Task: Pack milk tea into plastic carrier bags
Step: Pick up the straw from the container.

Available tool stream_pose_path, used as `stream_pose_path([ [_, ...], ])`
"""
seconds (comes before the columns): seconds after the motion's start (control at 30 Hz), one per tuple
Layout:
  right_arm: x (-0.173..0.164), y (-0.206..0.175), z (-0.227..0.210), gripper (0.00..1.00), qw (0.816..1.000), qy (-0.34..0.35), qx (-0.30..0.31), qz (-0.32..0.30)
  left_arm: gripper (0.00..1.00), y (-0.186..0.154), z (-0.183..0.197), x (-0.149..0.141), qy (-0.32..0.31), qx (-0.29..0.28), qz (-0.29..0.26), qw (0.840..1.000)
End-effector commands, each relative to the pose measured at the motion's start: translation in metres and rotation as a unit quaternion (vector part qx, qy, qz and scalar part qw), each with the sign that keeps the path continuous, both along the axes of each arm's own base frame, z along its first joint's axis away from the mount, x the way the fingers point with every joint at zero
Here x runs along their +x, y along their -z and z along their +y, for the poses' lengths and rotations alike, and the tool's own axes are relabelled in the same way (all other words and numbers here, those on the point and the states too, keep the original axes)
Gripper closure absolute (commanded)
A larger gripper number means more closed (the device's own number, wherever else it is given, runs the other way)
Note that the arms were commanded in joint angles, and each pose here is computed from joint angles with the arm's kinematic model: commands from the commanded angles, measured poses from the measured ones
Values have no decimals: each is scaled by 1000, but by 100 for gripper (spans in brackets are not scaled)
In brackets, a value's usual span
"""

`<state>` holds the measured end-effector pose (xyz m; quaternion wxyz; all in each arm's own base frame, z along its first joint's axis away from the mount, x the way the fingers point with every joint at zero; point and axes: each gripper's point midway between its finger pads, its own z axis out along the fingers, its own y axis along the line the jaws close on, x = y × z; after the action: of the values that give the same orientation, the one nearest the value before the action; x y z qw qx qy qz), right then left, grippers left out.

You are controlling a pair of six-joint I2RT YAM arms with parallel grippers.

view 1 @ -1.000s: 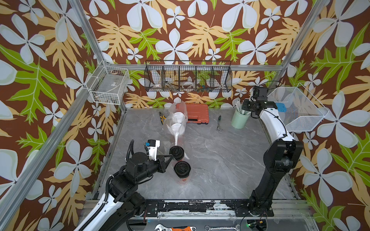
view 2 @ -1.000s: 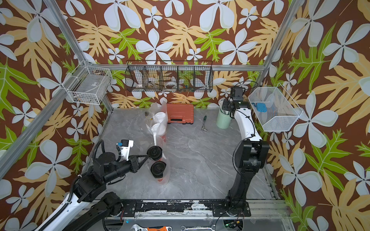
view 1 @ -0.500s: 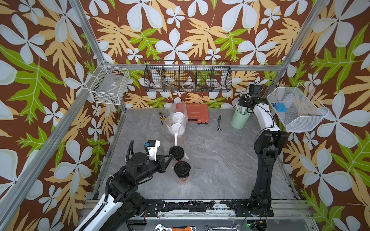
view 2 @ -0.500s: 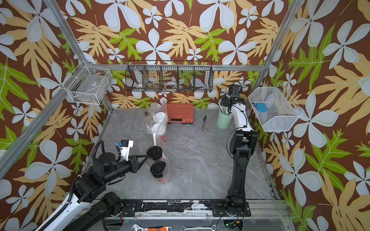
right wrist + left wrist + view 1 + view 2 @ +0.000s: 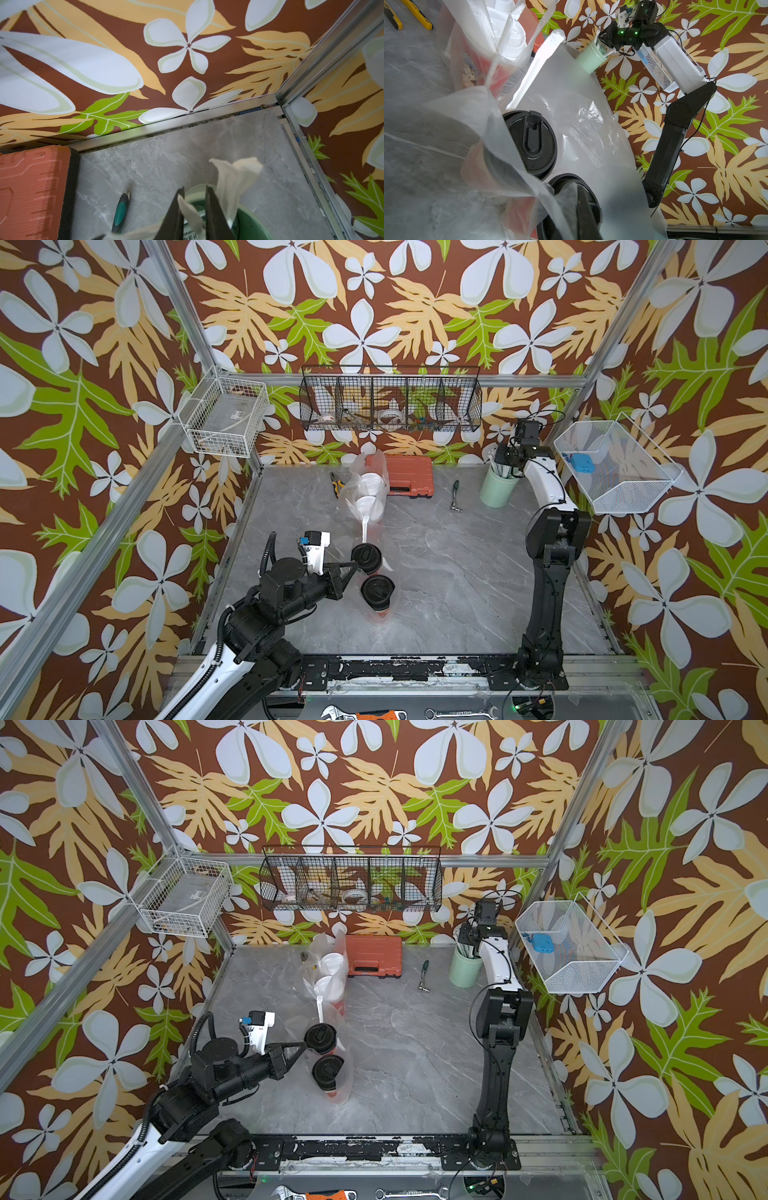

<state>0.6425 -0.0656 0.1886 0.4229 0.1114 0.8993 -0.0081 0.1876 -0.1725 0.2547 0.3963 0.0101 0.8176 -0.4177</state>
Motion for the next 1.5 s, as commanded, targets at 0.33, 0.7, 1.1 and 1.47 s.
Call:
stream_pose_path([
  [0.33,9,-4,-4,93,1000,3,-14,-19,100,-5,3,1,-9,-2,-4,1000],
  [0.7,-1,-42,-8,99,999,12,-30,-43,100,-6,5,0,-12,-2,-7,1000],
  [1.1,-29,-157,-14,100,988,36,-59,-138,100,-3,5,2,-13,5,-8,1000],
  [1.47,-94,-273,18,100,969,29,-77,-233,100,-1,3,5,-13,9,-10,1000],
])
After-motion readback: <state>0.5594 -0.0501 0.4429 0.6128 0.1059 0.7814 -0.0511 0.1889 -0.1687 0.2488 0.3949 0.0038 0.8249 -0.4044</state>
